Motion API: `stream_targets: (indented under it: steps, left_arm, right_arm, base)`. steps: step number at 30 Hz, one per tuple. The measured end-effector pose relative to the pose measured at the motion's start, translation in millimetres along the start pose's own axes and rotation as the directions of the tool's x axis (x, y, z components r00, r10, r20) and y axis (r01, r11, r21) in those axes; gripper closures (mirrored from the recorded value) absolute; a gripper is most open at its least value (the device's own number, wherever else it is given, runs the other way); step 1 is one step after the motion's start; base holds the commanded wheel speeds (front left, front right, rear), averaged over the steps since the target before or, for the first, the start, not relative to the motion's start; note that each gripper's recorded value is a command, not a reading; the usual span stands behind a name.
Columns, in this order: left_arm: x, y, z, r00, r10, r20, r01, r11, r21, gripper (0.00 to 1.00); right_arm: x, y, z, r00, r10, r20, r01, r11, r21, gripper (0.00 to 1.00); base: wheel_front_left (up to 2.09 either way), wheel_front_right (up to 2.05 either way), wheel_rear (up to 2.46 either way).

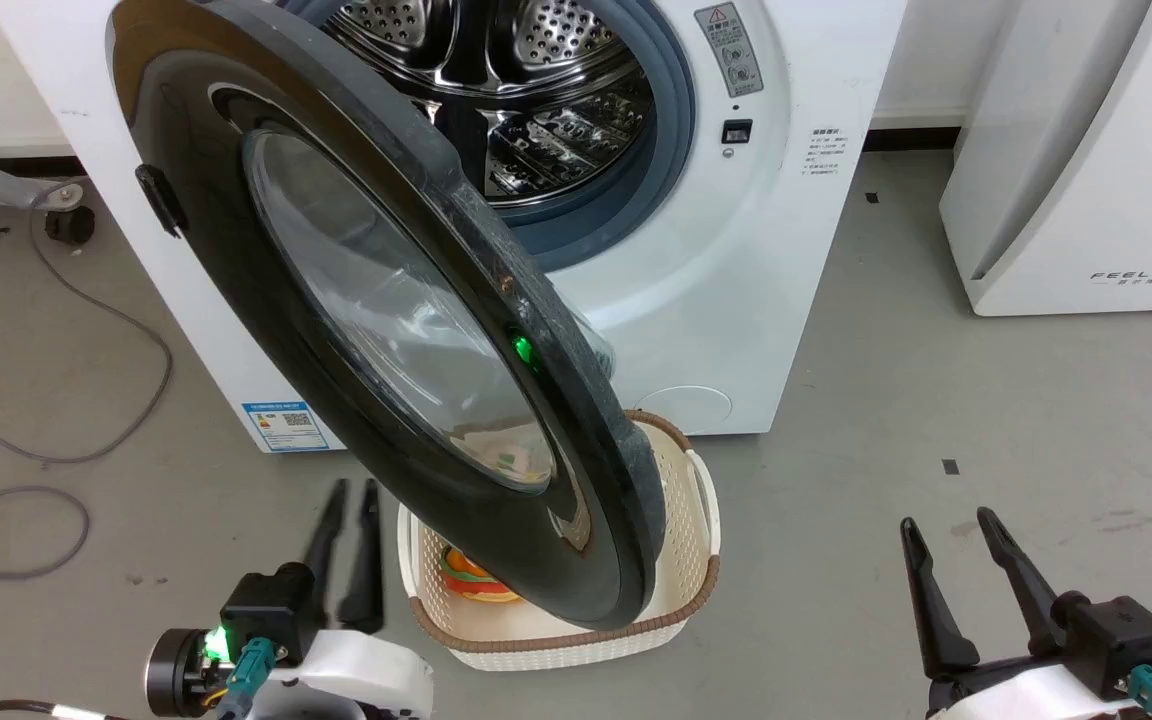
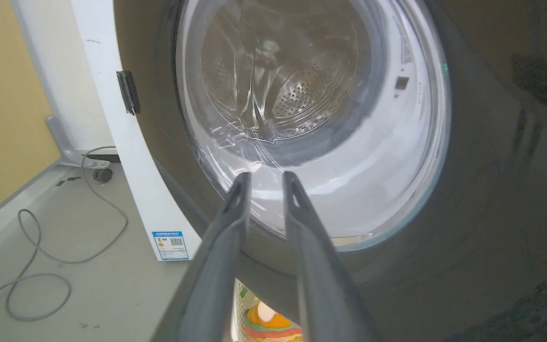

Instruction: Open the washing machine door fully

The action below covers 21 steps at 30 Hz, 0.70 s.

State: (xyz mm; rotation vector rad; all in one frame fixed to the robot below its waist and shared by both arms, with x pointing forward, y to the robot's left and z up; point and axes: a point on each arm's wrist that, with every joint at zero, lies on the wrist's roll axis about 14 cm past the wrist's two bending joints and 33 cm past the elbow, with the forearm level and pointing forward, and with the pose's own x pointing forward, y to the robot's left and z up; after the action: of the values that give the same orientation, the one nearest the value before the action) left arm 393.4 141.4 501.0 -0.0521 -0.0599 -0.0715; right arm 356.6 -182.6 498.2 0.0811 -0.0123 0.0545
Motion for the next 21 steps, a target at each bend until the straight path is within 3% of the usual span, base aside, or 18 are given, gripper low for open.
stream_targets:
  steps: [5, 14, 21]
  left_arm:
    - [0, -1, 3, 1.000, -0.004, 0.009, 0.004, 1.000, -0.008, 1.00]
    - [7, -2, 49, 0.988, 0.001, 0.152, 0.001, 1.000, -0.016, 1.00]
    - [14, -16, 141, 0.903, -0.042, 0.427, 0.035, 0.999, 0.025, 1.00]
  right_arm:
    - [1, 1, -3, 1.000, 0.002, -0.004, -0.002, 1.000, 0.010, 0.00]
    - [4, 2, -6, 1.000, 0.004, -0.005, -0.004, 1.000, 0.027, 0.00]
    - [5, 3, -10, 1.000, 0.007, -0.014, -0.006, 0.999, 0.037, 0.00]
  base:
    - [0.00, 0.00, 0.00]
    - [0.00, 0.00, 0.00]
    - [0.00, 0.00, 0.00]
